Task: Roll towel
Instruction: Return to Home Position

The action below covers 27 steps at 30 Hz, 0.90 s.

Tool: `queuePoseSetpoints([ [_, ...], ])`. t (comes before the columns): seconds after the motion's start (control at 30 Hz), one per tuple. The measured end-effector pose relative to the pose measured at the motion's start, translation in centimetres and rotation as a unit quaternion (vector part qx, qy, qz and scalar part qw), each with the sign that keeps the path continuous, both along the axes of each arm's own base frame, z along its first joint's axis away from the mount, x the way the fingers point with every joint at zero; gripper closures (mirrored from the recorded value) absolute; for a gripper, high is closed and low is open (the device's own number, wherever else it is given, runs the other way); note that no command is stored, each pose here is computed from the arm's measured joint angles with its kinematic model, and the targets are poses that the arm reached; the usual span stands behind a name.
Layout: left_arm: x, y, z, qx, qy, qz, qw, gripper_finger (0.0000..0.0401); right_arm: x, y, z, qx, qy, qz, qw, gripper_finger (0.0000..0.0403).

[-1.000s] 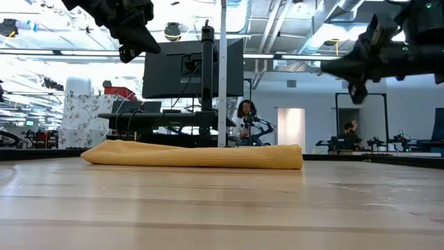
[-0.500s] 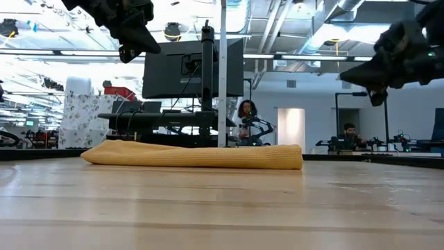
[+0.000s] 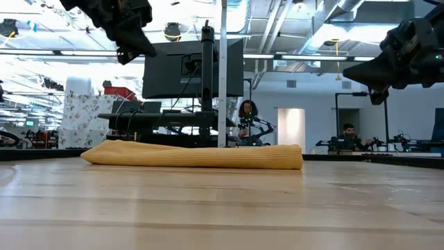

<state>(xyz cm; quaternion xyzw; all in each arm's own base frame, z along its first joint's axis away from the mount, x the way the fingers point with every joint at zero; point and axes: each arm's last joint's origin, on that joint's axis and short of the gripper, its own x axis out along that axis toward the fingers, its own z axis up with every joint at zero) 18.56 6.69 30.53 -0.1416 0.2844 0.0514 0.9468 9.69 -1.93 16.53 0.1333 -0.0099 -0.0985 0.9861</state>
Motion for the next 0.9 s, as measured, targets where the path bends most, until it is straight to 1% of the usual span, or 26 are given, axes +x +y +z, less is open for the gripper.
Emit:
queuePoseSetpoints([
  [0.07, 0.3, 0.0, -0.5, 0.009, -0.026, -0.016, 0.999, 0.0397, 0.0, 0.0, 0.0, 0.000, 0.000, 0.000, 1.000, 0.0403],
  [0.13, 0.4, 0.0, -1.9, 0.016, -0.053, -0.016, 0.998, 0.0397, 0.0, 0.0, 0.0, 0.000, 0.000, 0.000, 1.000, 0.0403],
  [0.23, 0.7, 0.0, -4.7, 0.021, -0.121, -0.007, 0.992, 0.0397, 0.0, 0.0, 0.0, 0.000, 0.000, 0.000, 1.000, 0.0403],
  [0.3, 0.6, -0.4, -7.3, 0.007, -0.150, 0.000, 0.989, 0.0397, 0.0, 0.0, 0.0, 0.000, 0.000, 0.000, 1.000, 0.0403],
  [0.4, -0.2, -0.9, -10.5, -0.014, -0.164, 0.016, 0.986, 0.0397, 0.0, 0.0, 0.0, 0.001, 0.001, 0.000, 1.000, 0.0403],
  [0.5, -1.7, -1.6, -13.0, -0.027, -0.141, 0.020, 0.989, 0.0397, 0.0, 0.0, 0.0, 0.001, 0.001, 0.000, 1.000, 0.0403],
  [0.67, -3.7, -2.6, -14.6, -0.022, -0.150, 0.009, 0.988, 0.0397, 0.0, 0.0, -0.1, 0.002, 0.001, 0.000, 1.000, 0.0403],
  [0.9, -6.5, -3.6, -15.1, 0.009, -0.217, -0.005, 0.976, 0.0397, 0.0, 0.0, -0.1, 0.002, 0.001, 0.001, 1.000, 0.0403],
])
